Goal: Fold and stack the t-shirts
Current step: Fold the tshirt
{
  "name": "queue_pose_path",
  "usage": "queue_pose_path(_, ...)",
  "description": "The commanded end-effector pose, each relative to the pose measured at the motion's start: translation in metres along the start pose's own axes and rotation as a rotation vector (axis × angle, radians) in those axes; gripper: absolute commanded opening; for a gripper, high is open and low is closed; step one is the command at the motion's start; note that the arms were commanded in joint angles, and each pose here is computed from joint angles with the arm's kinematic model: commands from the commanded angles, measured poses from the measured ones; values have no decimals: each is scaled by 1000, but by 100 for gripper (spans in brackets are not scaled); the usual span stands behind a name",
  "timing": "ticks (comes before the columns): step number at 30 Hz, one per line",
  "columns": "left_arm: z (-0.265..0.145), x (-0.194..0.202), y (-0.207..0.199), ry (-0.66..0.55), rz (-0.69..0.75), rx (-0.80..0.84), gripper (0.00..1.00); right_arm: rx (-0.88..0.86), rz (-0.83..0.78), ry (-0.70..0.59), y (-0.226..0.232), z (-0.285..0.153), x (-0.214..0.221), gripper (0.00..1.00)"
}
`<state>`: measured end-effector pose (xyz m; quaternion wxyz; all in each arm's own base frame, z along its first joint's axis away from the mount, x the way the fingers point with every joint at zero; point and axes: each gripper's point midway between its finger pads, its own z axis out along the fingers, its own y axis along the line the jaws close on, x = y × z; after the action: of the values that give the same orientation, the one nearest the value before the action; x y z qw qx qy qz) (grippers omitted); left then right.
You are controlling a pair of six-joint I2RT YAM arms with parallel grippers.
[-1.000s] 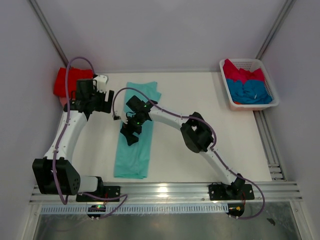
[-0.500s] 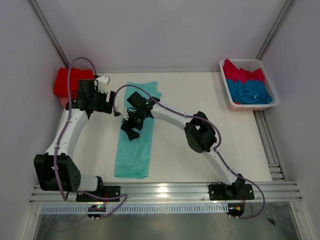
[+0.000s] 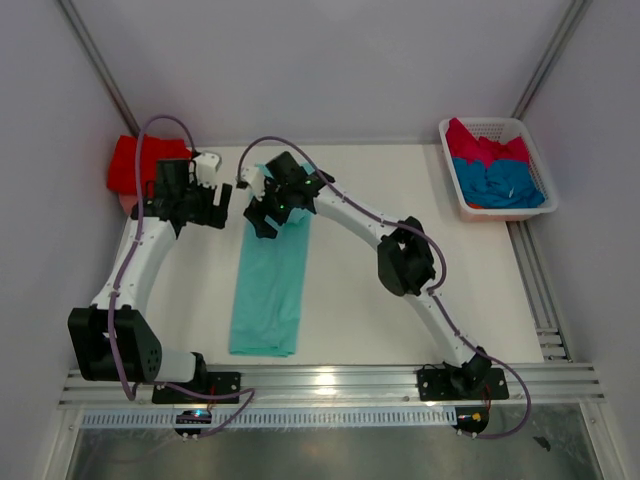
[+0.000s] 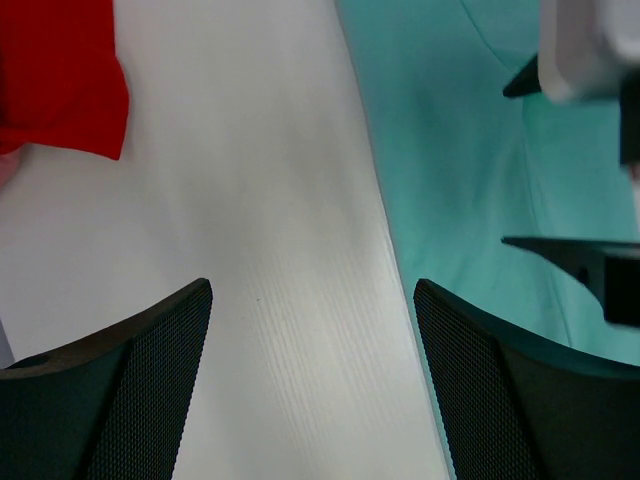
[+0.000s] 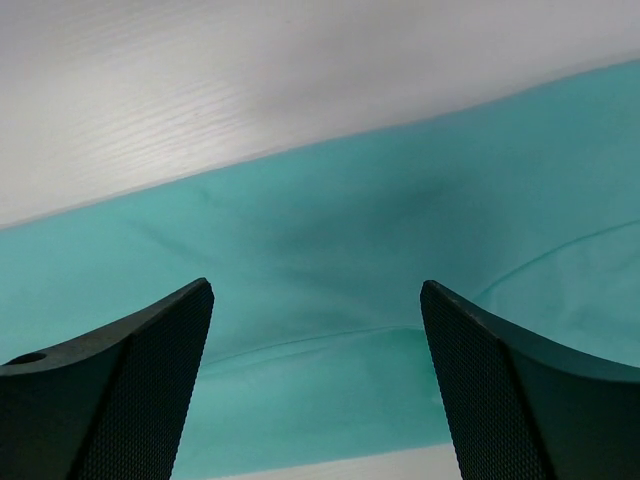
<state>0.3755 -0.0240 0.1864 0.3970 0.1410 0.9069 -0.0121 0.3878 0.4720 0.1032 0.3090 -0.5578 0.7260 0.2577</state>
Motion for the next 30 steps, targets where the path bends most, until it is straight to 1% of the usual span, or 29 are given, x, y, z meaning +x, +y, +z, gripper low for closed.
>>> queue_pose_path(1,1,5,-23,8,29,128,84,99,122,-56,-42,-2,-3,89)
queue_pose_path(4,-1,16,-42,56,33,243,82,111,141,-39,-48,3,7,89)
queue_pose_path(5,-4,17,-58,56,37,340,82,114,151,-35,-50,4,10,89)
queue_pose_path(7,-11,28,-72,90,61,428,81,113,176,-24,-52,6,16,89)
queue_pose_path(8,-16,28,-81,84,65,488,81,104,205,-21,-52,7,20,89)
queue_pose_path(9,-19,31,-85,90,73,511,80,99,219,-17,-53,9,24,89)
queue_pose_path(10,-21,33,-88,89,96,537,80,97,228,-10,-53,11,27,89)
queue_pose_path(12,-35,43,-103,112,114,638,79,102,240,-4,-55,14,31,89)
queue_pose_path(13,-39,46,-106,109,163,676,79,107,244,0,-57,14,33,89)
queue_pose_path(14,-49,58,-112,154,161,724,79,106,246,-2,-56,15,33,89)
queue_pose_path(15,-56,60,-120,156,168,782,79,108,249,-4,-57,16,32,89)
queue_pose_path(16,-59,67,-123,161,223,821,79,108,252,-8,-57,16,32,89)
queue_pose_path(17,-64,71,-125,177,245,852,79,109,254,-12,-57,17,30,89)
queue_pose_path(18,-75,83,-130,236,240,894,79,109,258,-12,-57,17,31,89)
queue_pose_path(20,-77,97,-136,288,292,950,77,119,261,-15,-59,18,30,89)
queue_pose_path(21,-84,106,-139,338,292,982,77,118,264,-11,-59,19,32,89)
queue_pose_path(23,-85,120,-145,399,336,1027,76,118,271,-1,-59,20,36,89)
queue_pose_path(26,-83,134,-150,478,369,1061,74,111,287,20,-56,22,43,89)
queue_pose_path(30,-73,142,-157,518,412,1073,72,130,298,49,-57,20,50,89)
